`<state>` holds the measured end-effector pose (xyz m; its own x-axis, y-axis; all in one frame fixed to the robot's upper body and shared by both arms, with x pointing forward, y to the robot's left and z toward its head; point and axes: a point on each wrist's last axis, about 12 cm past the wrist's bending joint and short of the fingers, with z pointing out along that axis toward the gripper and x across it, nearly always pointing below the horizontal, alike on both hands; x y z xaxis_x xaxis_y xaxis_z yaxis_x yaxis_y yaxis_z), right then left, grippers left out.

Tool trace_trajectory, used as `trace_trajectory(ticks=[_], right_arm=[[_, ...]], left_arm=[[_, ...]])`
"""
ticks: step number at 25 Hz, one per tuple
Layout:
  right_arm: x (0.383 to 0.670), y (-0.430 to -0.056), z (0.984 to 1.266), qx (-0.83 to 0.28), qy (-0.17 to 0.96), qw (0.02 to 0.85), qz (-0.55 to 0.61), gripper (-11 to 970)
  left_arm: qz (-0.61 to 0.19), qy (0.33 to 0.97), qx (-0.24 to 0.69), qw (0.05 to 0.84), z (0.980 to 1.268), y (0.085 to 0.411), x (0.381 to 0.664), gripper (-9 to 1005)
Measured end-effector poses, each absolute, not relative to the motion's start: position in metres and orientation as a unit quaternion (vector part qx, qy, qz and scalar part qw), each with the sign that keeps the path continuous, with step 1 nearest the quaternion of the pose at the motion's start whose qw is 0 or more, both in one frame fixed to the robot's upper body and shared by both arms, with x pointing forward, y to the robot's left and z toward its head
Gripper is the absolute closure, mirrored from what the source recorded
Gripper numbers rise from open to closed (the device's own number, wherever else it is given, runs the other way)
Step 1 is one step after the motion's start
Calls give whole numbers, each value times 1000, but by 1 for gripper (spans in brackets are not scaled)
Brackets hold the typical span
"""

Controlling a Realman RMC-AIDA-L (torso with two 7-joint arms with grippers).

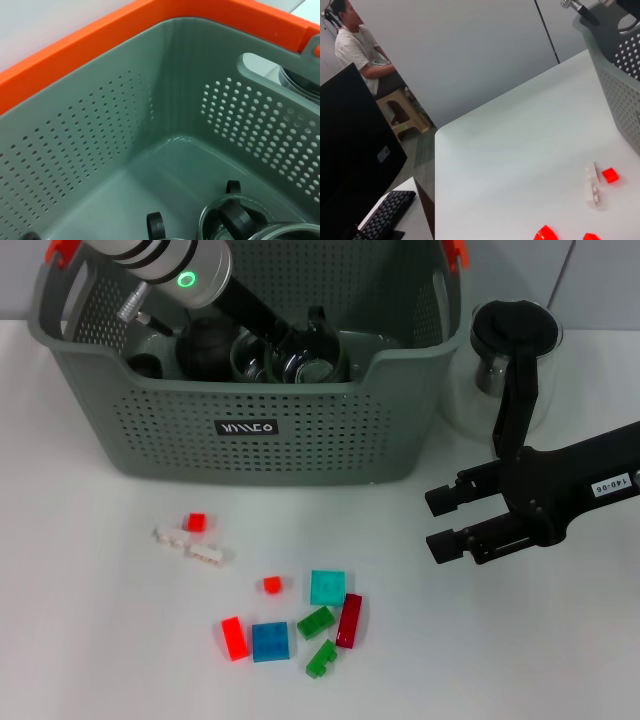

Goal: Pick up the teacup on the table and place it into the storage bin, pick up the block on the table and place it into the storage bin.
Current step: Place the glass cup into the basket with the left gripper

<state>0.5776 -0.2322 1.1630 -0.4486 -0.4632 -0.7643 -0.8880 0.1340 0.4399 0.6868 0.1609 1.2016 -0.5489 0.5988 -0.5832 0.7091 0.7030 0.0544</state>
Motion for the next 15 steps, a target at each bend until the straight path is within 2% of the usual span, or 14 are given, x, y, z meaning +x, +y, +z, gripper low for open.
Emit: trace_trajectory(ticks=[8, 12, 15], right_arm=[[578, -232, 1163, -471, 717, 232, 459, 195], [578, -232, 1163, -472, 717, 233, 458, 195], [578, -232, 1164, -472, 716, 233, 458, 195]], left_arm=[[-93, 874, 376, 293, 1201, 162, 686, 945], [-93, 874, 376, 292, 1200, 162, 686, 766], [-93, 874, 376, 292, 1200, 162, 686, 728]])
